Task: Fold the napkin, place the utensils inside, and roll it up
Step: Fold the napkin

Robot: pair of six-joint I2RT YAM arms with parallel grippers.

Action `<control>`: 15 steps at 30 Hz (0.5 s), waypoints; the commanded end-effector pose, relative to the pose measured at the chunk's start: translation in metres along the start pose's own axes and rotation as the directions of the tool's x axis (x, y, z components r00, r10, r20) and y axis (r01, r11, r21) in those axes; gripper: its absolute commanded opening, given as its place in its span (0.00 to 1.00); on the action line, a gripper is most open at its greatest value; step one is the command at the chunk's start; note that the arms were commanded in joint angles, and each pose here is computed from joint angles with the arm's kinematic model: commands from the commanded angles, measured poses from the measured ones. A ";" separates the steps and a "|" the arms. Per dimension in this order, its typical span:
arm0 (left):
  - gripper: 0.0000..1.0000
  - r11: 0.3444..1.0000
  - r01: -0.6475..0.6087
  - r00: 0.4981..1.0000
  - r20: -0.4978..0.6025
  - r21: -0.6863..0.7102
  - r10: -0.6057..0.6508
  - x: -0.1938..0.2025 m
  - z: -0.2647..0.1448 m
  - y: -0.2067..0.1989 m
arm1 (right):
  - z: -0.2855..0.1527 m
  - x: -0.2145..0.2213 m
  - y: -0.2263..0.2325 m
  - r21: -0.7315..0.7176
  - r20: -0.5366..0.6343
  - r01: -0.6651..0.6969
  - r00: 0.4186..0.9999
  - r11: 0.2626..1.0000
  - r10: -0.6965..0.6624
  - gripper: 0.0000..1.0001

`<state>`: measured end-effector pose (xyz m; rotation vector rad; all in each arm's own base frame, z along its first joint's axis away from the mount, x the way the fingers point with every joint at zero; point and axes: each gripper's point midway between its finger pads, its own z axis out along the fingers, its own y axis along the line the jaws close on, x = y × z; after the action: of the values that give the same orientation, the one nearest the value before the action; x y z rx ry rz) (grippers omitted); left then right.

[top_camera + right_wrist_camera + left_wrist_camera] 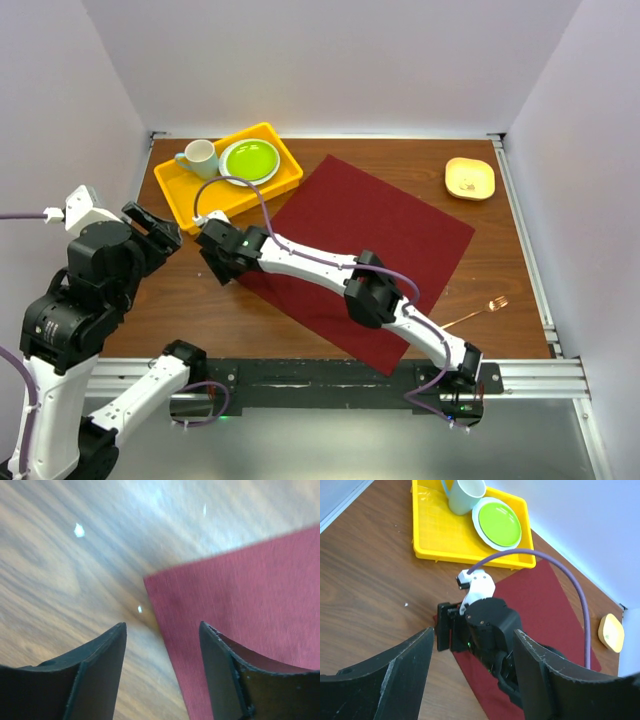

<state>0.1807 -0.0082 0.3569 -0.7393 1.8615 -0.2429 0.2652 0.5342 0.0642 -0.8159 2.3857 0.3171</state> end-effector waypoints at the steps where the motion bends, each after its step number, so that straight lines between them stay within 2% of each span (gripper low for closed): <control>1: 0.69 1.000 -0.024 1.000 -0.006 0.007 0.024 -0.002 -0.008 0.004 | -0.003 -0.035 0.013 -0.009 0.131 0.069 0.989 0.998 -0.067 0.62; 15: 0.69 0.998 -0.064 0.998 0.012 -0.007 0.064 -0.011 -0.019 0.011 | 0.031 -0.024 0.021 -0.004 0.141 0.151 0.979 0.989 -0.148 0.59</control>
<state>0.1685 -0.0052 0.3562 -0.6960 1.9020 -0.2192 0.2741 0.5596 0.0335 -0.9602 2.2648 0.2963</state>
